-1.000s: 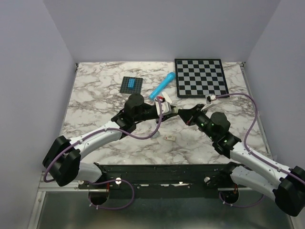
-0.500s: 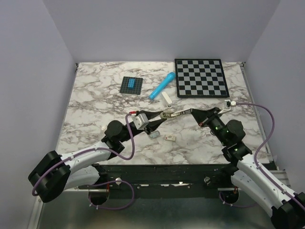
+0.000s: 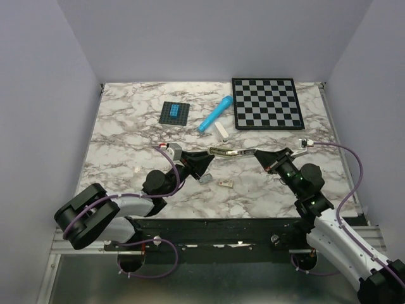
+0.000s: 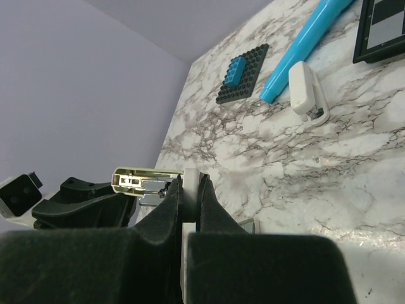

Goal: Load the staples into the stapler

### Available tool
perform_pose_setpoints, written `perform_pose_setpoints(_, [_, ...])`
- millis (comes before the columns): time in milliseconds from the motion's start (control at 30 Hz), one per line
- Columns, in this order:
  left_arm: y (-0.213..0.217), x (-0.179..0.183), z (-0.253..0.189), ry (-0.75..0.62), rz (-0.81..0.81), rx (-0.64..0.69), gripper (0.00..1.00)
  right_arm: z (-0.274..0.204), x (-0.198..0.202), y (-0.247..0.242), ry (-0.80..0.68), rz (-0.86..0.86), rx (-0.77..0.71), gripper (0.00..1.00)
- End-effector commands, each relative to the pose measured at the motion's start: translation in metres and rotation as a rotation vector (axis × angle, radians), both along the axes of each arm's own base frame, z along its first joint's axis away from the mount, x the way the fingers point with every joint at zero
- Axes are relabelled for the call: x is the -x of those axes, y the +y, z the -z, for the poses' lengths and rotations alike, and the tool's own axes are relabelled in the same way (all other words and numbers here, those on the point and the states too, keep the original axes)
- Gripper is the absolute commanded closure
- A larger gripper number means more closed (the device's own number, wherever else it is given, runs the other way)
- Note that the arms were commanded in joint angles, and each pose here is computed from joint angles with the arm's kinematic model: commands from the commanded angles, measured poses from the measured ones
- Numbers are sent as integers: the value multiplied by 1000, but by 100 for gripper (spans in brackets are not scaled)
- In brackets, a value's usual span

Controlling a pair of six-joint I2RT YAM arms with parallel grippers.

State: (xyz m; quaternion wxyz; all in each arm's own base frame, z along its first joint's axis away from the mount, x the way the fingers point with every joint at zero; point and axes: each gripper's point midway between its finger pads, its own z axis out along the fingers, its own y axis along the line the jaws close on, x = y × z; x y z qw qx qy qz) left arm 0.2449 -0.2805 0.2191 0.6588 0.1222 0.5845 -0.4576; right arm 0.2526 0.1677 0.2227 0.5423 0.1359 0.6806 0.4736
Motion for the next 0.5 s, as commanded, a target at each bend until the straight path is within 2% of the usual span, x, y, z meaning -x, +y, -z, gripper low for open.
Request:
perform_pose_setpoints(0, [52, -19, -63, -87, -213, 327, 100, -44, 2, -1, -109, -6, -132, 99])
perform_pose_setpoints(33, [51, -18, -67, -99, -204, 329, 100, -39, -1, 0, -95, -6, -120, 99])
perform_pose_setpoints(67, [52, -18, -68, -106, -206, 328, 94, -39, -1, 0, -97, -5, -113, 99])
perform_pose_setpoints(167, [54, -14, -78, -132, -203, 332, 91, -31, -5, 3, -78, -12, -80, 99])
perform_pose_setpoints(233, [53, -15, -80, -123, -205, 317, 84, -27, -7, 4, -67, -15, -73, 99])
perform_pose_setpoints(267, [52, -15, -80, -119, -204, 308, 68, -24, -9, 4, -57, -10, -66, 99])
perform_pose_setpoints(367, [51, -17, -80, -113, -215, 260, 42, -17, -13, 2, -44, 8, -44, 99])
perform_pose_setpoints(400, [55, -14, -89, -130, -219, 263, 40, -15, -14, 2, -43, 14, -29, 99])
perform_pose_setpoints(467, [52, -18, -78, -98, -232, 179, 36, -12, -17, 0, -29, 30, -14, 99])
